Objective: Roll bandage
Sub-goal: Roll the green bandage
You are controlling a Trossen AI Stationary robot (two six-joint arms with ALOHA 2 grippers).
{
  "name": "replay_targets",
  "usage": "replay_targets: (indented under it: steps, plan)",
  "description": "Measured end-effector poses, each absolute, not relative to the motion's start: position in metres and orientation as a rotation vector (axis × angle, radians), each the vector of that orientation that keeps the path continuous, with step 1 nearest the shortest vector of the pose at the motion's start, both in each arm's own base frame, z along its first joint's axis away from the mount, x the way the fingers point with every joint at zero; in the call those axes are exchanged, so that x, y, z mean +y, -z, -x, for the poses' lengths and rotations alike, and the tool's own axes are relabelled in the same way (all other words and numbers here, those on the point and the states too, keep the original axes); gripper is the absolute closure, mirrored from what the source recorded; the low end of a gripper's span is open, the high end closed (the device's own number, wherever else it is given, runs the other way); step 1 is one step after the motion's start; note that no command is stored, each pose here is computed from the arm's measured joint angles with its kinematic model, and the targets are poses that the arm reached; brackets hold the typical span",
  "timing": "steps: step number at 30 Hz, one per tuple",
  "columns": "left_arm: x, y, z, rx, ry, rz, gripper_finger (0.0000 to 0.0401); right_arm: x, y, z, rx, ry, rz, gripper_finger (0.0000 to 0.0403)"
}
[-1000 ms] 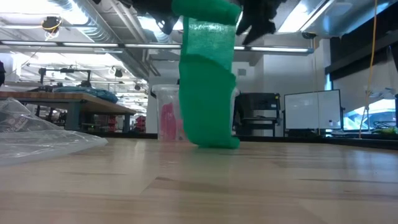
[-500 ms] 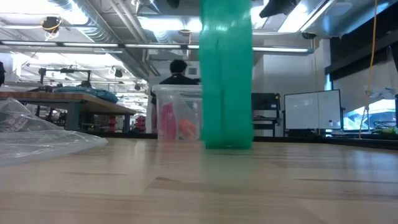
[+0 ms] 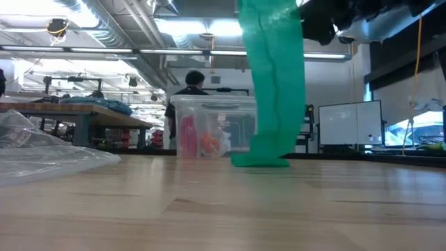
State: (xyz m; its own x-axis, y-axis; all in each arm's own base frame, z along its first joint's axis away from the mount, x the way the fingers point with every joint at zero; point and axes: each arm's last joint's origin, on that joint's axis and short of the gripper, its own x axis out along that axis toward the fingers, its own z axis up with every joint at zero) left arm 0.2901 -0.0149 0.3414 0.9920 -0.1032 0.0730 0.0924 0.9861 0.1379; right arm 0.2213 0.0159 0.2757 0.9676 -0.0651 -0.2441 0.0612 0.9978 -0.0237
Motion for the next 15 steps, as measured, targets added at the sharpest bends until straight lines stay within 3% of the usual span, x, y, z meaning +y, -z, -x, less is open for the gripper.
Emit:
replay_targets:
  steps: [7, 15]
  plan:
    - [-0.015, -0.339, -0.290, -0.055, 0.101, -0.130, 0.0391, 0.017, -0.319, -0.215, 0.260, 0.020, 0.027, 0.0121]
    - [-0.015, -0.340, -0.290, -0.067, 0.100, -0.130, 0.0391, 0.020, -0.300, -0.242, 0.246, -0.029, 0.034, 0.0132]
